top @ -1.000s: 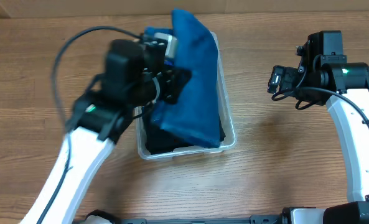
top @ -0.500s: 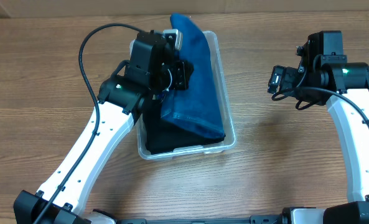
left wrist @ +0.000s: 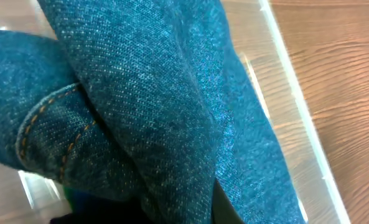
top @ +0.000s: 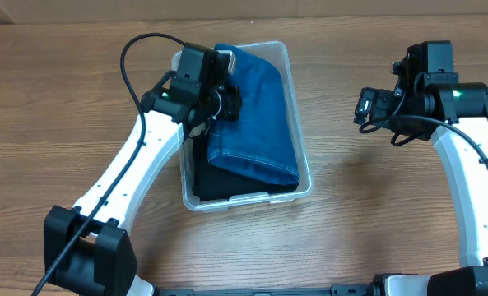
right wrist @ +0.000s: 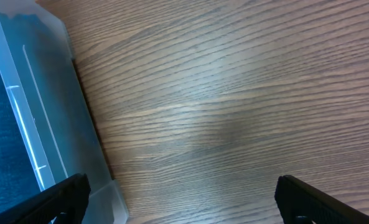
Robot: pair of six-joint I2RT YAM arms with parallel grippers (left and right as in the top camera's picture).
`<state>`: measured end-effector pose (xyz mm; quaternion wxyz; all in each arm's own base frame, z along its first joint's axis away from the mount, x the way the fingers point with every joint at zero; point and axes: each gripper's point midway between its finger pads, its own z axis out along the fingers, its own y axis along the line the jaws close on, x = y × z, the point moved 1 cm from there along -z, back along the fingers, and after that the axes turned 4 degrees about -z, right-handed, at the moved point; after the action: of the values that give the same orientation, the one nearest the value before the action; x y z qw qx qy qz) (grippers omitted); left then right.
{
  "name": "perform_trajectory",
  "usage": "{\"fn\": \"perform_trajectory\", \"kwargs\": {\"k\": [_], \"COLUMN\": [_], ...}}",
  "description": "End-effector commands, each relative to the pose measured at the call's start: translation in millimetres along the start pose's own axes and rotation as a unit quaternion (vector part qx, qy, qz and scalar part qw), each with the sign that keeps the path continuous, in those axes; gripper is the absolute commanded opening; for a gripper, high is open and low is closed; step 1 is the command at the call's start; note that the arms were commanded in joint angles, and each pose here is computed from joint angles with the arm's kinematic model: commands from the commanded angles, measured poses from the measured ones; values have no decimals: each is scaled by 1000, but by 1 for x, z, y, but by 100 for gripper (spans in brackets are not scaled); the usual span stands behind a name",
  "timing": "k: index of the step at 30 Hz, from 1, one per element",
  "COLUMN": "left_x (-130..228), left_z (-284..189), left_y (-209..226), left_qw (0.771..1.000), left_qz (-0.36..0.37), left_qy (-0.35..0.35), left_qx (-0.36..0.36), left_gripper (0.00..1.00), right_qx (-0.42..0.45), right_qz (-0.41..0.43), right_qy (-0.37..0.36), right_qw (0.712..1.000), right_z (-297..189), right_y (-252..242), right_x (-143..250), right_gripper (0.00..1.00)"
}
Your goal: Pack container
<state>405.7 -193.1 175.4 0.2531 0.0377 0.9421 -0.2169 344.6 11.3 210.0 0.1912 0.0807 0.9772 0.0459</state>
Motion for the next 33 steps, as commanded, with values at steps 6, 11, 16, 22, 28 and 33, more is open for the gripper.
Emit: {"fn": "perform_trajectory", "kwargs": {"k": [6, 11, 16, 22, 28, 33], "left_x": [-39, -43, -34, 26, 125, 141], "left_z": [-93, -127, -128, -44, 34, 48], "left_y": [51, 13, -42, -22, 85, 95], "left_qw": [989, 990, 974, 987, 975, 968], "left_qz": [-12, 35, 171, 132, -64, -87], "left_qy": [-104, -137, -135, 44, 211, 236], "left_qx": [-100, -28, 55, 84, -28, 21], "left_gripper": [86, 100, 4, 4, 4, 4], "right_qx": [3, 2, 2, 2, 2, 2], "right_qz": [1, 1, 1, 0, 0, 0], "right_qy": [-13, -13, -16, -16, -16, -16], "right_qw": [1000, 1000, 1000, 1000, 1000, 1000], "right_z": [-4, -4, -4, -4, -4, -4], "right_y": [-1, -1, -1, -1, -1, -1], "right_x": [-5, -5, -7, -7, -7, -7], "right_gripper": [100, 100, 100, 100, 100, 100]}}
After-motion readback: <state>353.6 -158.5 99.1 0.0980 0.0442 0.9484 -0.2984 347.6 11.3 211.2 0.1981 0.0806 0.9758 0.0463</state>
